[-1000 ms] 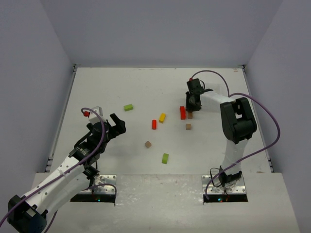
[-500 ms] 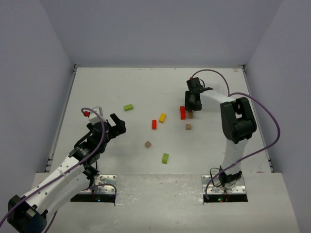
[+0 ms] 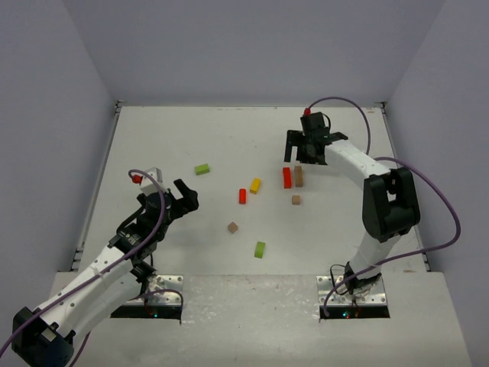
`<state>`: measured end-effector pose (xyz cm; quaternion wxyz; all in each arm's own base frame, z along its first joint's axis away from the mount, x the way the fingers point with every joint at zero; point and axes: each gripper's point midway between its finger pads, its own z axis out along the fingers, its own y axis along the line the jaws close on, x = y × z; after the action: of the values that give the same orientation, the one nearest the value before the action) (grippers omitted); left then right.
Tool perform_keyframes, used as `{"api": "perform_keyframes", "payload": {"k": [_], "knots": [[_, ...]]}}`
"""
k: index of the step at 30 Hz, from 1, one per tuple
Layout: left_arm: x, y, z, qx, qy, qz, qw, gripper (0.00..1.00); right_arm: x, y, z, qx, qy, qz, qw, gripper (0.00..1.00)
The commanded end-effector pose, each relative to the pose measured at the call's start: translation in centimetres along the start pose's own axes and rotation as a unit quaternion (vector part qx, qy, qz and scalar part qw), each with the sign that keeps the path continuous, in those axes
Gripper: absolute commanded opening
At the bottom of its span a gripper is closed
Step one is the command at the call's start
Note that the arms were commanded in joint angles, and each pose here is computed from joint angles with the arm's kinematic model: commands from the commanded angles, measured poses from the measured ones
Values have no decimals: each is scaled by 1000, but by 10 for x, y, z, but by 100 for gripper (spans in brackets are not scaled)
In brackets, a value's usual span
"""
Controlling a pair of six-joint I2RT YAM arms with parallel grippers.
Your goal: Build the wood block tower
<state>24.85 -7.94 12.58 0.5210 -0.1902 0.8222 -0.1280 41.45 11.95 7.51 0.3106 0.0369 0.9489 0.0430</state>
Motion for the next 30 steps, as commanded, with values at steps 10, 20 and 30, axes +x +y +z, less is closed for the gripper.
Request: {"api": "perform_keyframes", "payload": {"k": [10, 20, 30], "knots": [[-10, -6, -1, 16, -20, -8, 1000, 100, 22, 12, 23, 21, 41, -31, 998, 99], [-11, -6, -1, 15, -22, -8, 1000, 100, 39, 8, 48, 44, 66, -42, 996, 99], [-11, -4, -1, 13, -23, -8, 1000, 100, 42, 8, 60, 45, 70, -45, 995, 93]]}}
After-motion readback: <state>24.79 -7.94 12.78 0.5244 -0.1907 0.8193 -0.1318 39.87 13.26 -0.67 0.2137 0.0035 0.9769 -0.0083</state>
